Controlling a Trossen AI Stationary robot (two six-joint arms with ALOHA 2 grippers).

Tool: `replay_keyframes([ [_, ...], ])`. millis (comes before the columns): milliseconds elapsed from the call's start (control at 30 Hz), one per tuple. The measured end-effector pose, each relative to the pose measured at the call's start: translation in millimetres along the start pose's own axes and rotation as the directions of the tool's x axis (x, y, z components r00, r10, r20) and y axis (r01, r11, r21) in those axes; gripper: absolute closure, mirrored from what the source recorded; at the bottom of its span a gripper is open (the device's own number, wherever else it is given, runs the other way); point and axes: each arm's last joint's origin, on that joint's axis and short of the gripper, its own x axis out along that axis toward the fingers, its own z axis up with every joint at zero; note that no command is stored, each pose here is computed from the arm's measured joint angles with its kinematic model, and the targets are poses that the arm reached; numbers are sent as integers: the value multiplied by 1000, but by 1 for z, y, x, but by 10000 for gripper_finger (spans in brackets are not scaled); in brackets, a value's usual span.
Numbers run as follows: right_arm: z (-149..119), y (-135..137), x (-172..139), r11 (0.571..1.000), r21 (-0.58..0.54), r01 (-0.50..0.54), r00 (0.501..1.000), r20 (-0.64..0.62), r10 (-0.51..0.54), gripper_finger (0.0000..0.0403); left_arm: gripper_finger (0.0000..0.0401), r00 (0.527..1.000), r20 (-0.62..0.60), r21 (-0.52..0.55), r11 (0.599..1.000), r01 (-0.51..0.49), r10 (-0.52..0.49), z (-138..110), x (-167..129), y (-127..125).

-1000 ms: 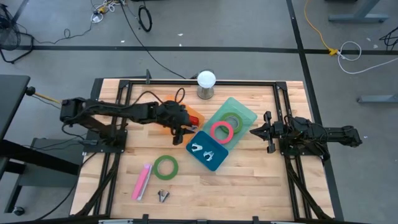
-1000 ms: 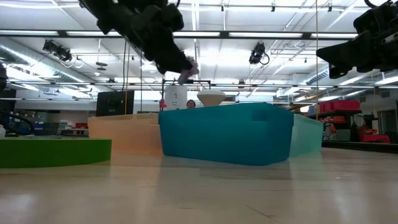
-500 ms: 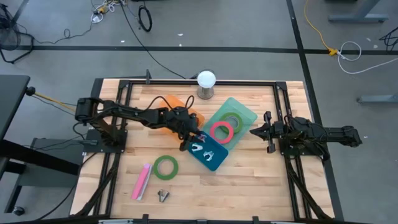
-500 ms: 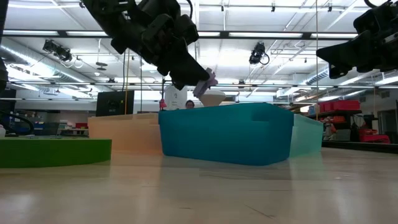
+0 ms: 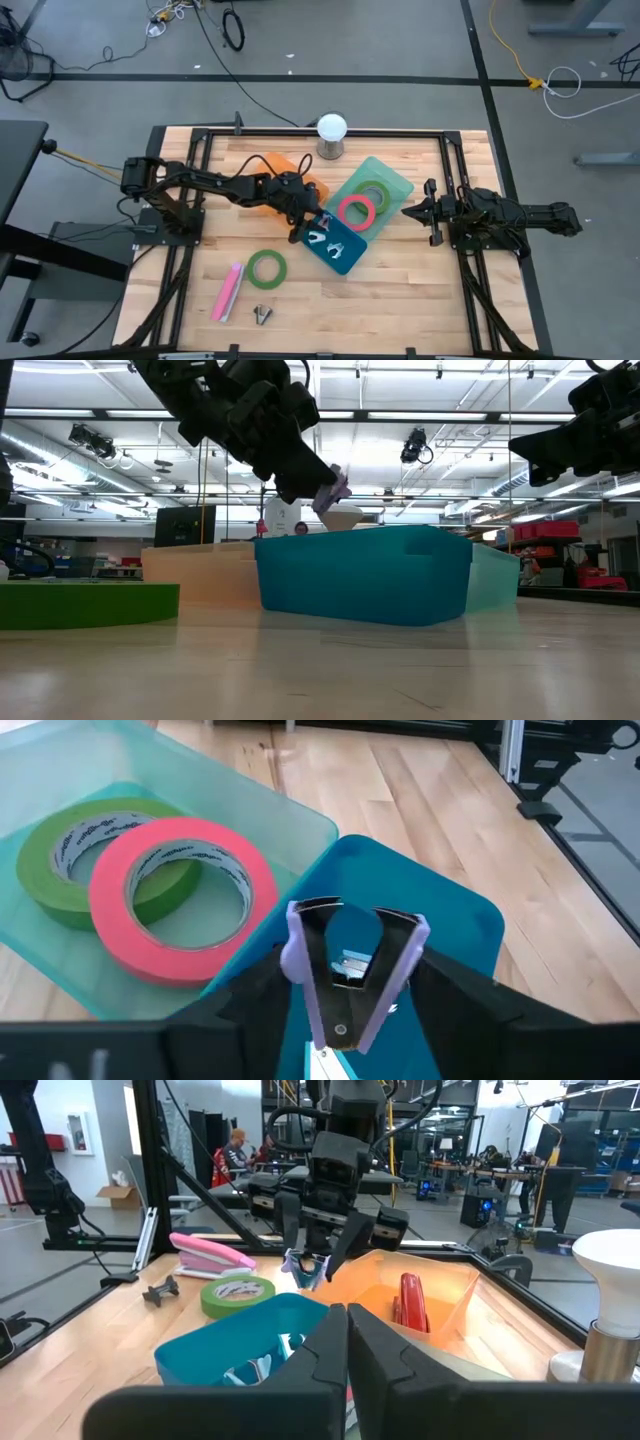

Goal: Pick and place Stapler, Stapler remover, tape
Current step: Put the purple staple remover into the blue bin, then put the green tape into the green bin

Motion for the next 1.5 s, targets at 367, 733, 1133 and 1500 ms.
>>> replay_keyframes([
  [367,0,0,0,1000,0,0,1000,0,0,392,117,1000,-1,0,1000,2,-2,0,0,-1],
  [733,0,0,0,1000,0,0,1000,0,0,392,115,1000,5,8,1000,7,-7,10,-20,-8],
  [1133,0,0,0,1000,0,0,1000,0,0,392,115,965,-263,-108,994,-11,-18,-2,-65,-27],
  [1500,0,0,0,1000,0,-1,1000,1,1,392,115,893,-448,-229,971,-75,-37,-16,-94,-61],
])
